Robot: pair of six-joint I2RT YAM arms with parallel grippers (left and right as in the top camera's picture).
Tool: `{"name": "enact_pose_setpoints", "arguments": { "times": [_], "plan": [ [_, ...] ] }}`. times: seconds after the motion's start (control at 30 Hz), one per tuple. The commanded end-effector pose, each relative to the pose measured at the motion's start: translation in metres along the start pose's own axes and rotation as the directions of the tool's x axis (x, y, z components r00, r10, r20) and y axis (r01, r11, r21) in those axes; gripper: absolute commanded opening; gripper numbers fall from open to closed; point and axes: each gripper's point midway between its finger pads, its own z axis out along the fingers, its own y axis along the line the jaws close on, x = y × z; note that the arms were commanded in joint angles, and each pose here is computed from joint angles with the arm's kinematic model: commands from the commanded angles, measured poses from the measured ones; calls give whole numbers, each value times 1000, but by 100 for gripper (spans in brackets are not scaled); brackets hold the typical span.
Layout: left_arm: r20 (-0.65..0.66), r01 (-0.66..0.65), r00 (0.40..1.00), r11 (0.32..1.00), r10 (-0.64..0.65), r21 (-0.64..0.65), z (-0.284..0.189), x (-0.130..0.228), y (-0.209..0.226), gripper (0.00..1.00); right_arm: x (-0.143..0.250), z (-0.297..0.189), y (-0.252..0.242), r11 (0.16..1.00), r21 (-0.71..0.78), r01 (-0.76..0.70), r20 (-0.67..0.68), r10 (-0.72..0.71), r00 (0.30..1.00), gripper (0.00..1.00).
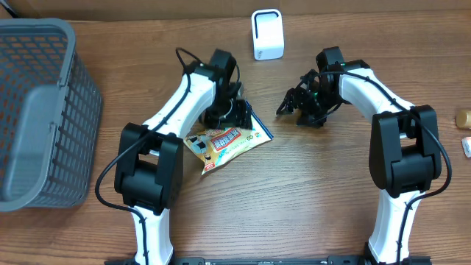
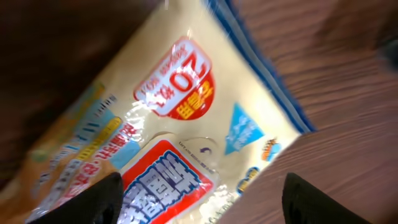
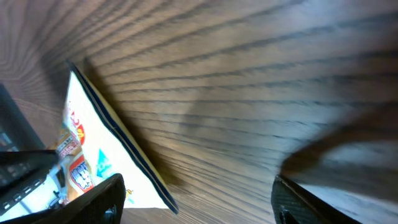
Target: Scan the item barcode
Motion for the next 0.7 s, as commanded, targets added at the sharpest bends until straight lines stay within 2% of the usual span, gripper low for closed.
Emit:
{"name": "enact_pose_setpoints", "arguments": {
  "times": [0.0,0.17,0.4,0.67],
  "plan": [
    [90,5,996,1000,-4,-2,-30,-29,2,77,1,2,23,996,-40,83,10,-83,997,78],
    [136,96,986,995,-97,12,-50,-43,16,80,0,14,31,988,7,152,34,-152,988,81],
    [118,191,975,982,-190,6,-59,-39,51,80,11,33,53,954,14,301,29,-301,953,84],
    [115,270,956,963,-269,5,-66,-37,74,82,44,65,71,932,20,362,-59,-360,931,87]
  ]
}}
